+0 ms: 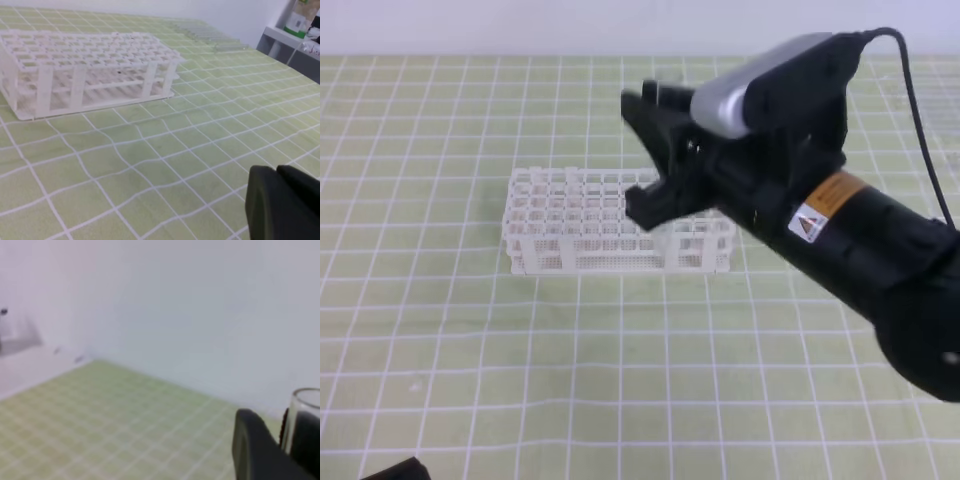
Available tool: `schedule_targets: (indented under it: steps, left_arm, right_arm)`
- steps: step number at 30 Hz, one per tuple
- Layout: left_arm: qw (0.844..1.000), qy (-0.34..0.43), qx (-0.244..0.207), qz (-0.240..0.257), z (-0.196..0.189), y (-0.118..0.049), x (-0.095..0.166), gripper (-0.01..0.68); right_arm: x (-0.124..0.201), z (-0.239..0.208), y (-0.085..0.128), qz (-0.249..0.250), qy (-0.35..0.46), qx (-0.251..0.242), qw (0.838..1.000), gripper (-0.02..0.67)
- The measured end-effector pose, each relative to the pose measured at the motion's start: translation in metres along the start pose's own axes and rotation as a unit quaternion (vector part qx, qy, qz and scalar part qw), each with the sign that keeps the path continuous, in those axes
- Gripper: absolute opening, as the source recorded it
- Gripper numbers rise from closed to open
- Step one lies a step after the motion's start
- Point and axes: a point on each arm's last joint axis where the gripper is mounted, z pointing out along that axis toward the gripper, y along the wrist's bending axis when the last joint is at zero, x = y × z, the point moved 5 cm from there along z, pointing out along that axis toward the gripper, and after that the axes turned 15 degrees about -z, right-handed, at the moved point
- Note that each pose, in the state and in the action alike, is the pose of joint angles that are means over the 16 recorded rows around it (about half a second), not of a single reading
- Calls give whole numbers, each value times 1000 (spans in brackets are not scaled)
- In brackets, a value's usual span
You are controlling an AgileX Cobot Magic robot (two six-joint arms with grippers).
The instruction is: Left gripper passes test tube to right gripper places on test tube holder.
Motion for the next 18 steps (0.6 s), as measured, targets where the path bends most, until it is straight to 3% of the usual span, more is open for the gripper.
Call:
schedule_targets:
  steps: [7, 18]
  left_arm:
    - [1000, 1, -1, 0, 0, 0, 0, 0]
    - [1000, 2, -2, 1, 0, 1, 1, -1]
  right_arm:
    - [3, 32, -1, 5, -66, -4, 998, 87]
    - [22, 100, 21, 2, -88, -47, 995, 87]
